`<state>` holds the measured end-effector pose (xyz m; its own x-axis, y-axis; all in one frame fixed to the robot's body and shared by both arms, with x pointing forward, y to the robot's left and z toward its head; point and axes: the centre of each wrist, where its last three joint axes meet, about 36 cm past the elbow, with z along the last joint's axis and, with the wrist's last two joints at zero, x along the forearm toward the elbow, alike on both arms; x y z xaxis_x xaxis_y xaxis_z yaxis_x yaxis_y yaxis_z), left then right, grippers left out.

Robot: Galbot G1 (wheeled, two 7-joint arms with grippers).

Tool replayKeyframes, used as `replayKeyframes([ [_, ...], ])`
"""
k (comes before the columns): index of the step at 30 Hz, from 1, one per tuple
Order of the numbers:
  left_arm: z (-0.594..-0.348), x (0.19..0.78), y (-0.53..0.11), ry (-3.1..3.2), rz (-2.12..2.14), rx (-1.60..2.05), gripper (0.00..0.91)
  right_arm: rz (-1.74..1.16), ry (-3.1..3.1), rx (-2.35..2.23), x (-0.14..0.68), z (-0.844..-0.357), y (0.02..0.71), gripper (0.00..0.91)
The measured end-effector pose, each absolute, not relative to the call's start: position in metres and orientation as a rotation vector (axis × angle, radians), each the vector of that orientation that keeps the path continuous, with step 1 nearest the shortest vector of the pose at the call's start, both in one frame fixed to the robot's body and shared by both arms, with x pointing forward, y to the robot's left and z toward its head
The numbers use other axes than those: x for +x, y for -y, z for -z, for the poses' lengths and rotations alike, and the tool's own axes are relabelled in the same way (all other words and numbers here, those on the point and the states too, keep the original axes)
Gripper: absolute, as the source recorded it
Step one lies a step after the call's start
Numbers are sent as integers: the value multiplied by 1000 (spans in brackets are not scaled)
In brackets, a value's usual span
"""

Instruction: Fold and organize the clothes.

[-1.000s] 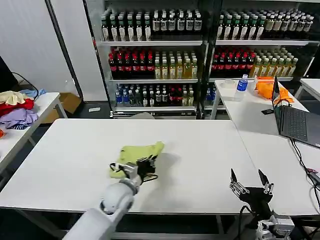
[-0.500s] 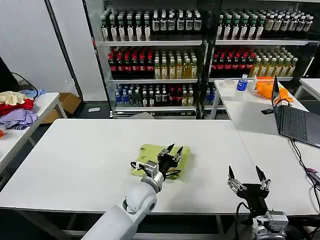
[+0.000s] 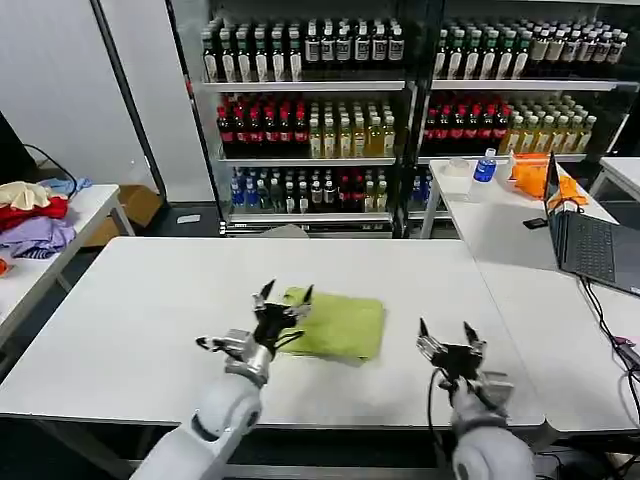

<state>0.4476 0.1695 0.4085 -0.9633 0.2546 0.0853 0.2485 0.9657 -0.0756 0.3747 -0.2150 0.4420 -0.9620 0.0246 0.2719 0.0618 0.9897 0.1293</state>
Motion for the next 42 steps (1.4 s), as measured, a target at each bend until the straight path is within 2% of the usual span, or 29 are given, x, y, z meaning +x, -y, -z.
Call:
replayKeyframes([
  [13,-403,438,-220,3050,-43,-216,907,446,2653,26,483,-427,177,907],
  [14,-403,438,-222,3051,-43,-208,907,453,2640,32,489,-425,176,615],
  [15,-403,437,-223,3051,-42,-203,907,461,2627,37,494,-424,174,433],
  [16,-403,436,-224,3050,-40,-200,907,468,2613,41,499,-422,172,40],
  [17,-402,435,-224,3051,-37,-196,907,474,2602,45,503,-421,170,0],
  [37,-399,423,-226,3026,-14,-158,907,512,2512,101,554,-408,145,0],
  [38,-398,423,-226,3027,-6,-162,907,507,2514,104,556,-407,145,232],
  [39,-399,423,-227,3029,1,-164,907,500,2518,106,558,-406,145,907],
  [42,-400,420,-231,3035,16,-167,907,464,2542,124,560,-403,145,907],
])
